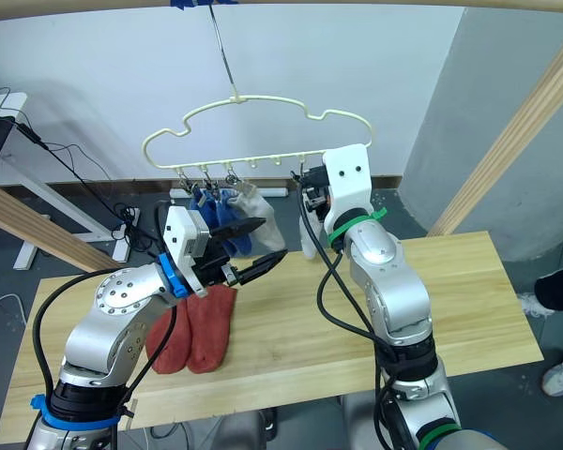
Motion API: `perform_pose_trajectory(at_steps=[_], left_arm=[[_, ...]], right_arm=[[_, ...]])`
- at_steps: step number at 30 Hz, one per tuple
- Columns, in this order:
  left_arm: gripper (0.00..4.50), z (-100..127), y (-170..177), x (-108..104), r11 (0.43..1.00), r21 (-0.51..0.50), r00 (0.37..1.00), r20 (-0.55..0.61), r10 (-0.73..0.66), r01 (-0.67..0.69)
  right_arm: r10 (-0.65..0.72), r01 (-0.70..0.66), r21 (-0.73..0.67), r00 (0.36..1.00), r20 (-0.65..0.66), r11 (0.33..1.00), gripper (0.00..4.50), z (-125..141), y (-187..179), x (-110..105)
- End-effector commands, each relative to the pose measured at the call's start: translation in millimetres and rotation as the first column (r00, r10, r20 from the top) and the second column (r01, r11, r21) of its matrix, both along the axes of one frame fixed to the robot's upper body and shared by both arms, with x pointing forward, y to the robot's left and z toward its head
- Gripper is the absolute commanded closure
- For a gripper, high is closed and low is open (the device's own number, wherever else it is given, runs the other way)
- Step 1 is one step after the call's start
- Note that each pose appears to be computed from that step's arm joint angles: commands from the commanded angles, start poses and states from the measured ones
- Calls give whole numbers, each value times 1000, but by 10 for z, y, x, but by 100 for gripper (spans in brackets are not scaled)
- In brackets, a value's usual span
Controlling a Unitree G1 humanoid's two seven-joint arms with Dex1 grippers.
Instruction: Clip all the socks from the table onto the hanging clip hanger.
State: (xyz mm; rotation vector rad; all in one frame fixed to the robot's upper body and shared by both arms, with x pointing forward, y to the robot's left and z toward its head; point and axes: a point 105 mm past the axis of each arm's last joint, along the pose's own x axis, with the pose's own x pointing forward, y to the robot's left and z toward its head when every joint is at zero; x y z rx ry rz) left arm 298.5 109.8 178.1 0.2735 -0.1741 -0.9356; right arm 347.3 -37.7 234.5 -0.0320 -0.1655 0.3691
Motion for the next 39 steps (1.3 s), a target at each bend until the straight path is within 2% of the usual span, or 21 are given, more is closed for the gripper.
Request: perform_pose_trajectory(at_steps=[1,14,31,39], left_arm=[[92,47,-10,-24,1000,1,999,34,-10,10],[92,101,-37,-14,1000,4,999,42,-11,11],[92,111,-42,-1,1000,12,999,41,-17,17],[92,100,-42,1,1000,15,999,38,-21,20]], right_arm=[[-41,39,41,998,53,998,247,147,-60,-87],[-128,126,117,992,7,985,247,120,-63,-154],[-133,137,213,991,-34,967,247,114,23,-181],[-87,100,297,995,-58,950,247,150,88,-192]])
